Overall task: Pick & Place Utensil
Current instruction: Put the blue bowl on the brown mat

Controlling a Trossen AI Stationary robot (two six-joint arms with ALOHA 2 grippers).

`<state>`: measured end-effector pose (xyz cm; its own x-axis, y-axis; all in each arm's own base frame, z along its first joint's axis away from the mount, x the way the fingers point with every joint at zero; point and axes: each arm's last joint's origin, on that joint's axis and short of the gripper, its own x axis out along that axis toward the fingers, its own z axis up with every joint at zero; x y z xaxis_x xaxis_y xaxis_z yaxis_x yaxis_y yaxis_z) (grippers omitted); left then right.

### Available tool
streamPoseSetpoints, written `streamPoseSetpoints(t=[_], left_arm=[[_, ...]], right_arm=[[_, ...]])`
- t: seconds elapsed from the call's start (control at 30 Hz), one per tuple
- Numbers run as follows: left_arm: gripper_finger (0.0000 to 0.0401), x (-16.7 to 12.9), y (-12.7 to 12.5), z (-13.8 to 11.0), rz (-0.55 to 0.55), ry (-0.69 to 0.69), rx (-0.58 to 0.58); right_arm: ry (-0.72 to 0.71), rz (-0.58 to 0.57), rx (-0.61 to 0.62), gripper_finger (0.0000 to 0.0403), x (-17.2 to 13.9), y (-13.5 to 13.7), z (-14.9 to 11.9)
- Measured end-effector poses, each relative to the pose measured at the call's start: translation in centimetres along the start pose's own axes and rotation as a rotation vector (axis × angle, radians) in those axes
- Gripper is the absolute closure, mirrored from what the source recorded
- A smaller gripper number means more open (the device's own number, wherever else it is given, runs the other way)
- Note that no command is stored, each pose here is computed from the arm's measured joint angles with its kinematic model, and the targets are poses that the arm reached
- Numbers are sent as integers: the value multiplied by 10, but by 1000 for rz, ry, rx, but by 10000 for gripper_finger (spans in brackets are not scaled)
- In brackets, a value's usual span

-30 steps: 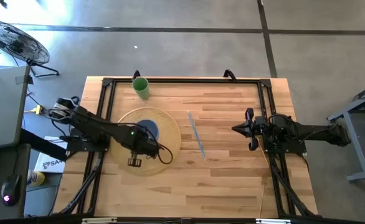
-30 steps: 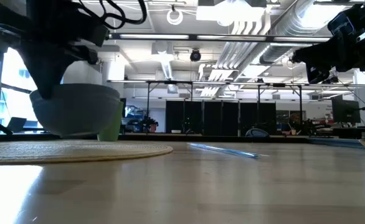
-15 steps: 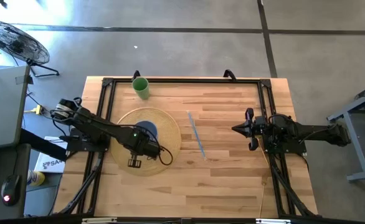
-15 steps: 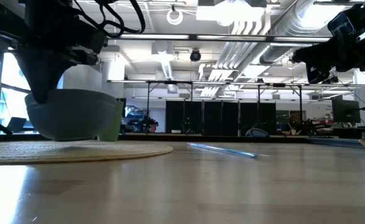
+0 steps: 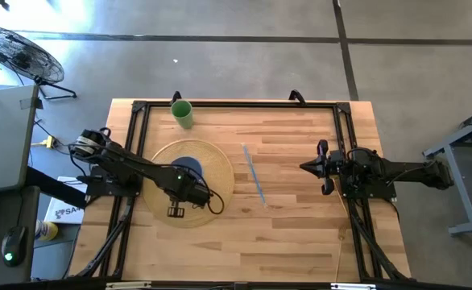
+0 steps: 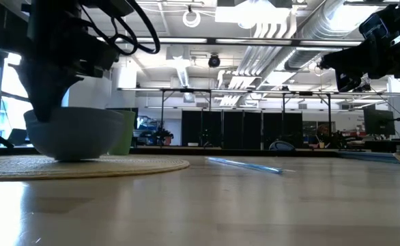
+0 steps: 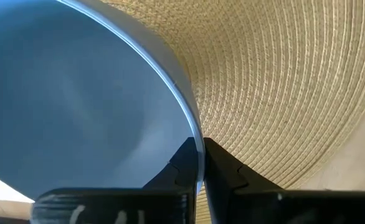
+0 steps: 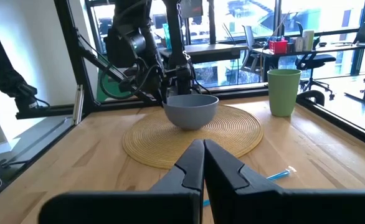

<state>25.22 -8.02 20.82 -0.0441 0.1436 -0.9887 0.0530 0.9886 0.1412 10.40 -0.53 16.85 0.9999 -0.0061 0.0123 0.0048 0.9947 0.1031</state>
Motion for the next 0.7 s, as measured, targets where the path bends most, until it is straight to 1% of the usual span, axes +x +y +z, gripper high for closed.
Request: streamPoseSetpoints(t=[0.13,0.33,0.5,0.6,0.7], left_arm=[[373,0,0,0,1,2,-20],[338,0,0,0,3,2,-20],[330,-1,0,0,4,-1,-26],[330,-11,1,3,4,-42,-49],[329,-23,-1,4,3,-83,-42]], right_arm=[[0,0,0,402,0,0,0],[0,1,0,402,0,0,0],[0,0,0,402,0,0,0],[0,0,0,402,0,0,0],[1,0,0,402,0,0,0]])
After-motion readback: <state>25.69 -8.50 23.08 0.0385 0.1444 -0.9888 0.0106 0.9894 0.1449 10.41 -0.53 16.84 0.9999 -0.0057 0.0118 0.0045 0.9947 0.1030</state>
